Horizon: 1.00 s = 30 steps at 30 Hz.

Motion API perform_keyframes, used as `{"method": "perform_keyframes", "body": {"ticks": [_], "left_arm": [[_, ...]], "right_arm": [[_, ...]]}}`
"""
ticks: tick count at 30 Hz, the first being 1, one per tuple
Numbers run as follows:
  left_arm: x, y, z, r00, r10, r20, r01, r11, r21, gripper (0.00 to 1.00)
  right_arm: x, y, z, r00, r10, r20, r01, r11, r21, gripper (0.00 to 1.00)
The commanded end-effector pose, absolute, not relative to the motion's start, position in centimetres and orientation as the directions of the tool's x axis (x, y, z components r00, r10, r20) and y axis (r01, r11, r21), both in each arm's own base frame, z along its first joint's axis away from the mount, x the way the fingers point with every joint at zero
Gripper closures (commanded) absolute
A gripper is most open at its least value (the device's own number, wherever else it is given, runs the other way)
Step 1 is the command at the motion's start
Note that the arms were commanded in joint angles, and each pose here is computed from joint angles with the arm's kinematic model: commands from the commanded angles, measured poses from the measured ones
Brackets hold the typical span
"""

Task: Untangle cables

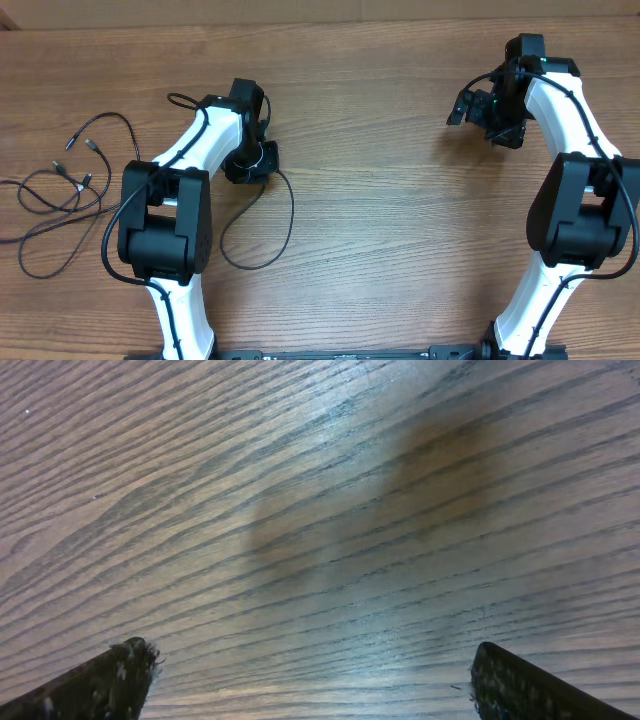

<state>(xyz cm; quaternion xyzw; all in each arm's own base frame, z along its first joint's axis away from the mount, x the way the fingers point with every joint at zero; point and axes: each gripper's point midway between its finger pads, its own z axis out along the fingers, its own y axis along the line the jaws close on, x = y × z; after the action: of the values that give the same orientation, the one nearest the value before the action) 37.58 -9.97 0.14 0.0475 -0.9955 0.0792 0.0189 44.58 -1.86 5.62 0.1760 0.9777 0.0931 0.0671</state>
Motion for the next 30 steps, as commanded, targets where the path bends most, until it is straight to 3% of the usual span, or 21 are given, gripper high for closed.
{"method": "perform_keyframes", "body": {"ticks": [1,9,12,16,22,30], "left_arm": [[38.0,-11.5,-0.1,-0.988,-0.136,0.078,-0.153,0.951,-0.269,0.96],[39.7,-11.6,0.4,-0.942,-0.32,0.099,-0.335,0.877,-0.344,0.95],[40.1,-11.8,0.4,-0.942,-0.323,0.085,-0.332,0.876,-0.349,0.89],[40.5,-12.2,0.5,-0.943,-0.325,0.07,-0.328,0.875,-0.357,0.66],[40.9,-11.1,0.1,-0.902,-0.428,0.059,-0.425,0.856,-0.295,0.44],[41.2,-10.8,-0.5,-0.896,-0.443,-0.029,-0.431,0.883,-0.188,0.4]], "right_arm": [[45.2,-1.9,7.3,-0.924,0.352,-0.148,0.319,0.924,0.211,0.0],[45.5,-2.0,7.3,-0.922,0.352,-0.162,0.316,0.924,0.214,0.0],[45.5,-2.0,7.3,-0.922,0.352,-0.162,0.316,0.924,0.214,0.0],[45.5,-2.0,7.3,-0.922,0.352,-0.162,0.316,0.924,0.214,0.0],[45.5,-2.0,7.3,-0.922,0.352,-0.162,0.316,0.924,0.214,0.0],[45.5,-2.0,7.3,-0.922,0.352,-0.162,0.316,0.924,0.214,0.0]]}}
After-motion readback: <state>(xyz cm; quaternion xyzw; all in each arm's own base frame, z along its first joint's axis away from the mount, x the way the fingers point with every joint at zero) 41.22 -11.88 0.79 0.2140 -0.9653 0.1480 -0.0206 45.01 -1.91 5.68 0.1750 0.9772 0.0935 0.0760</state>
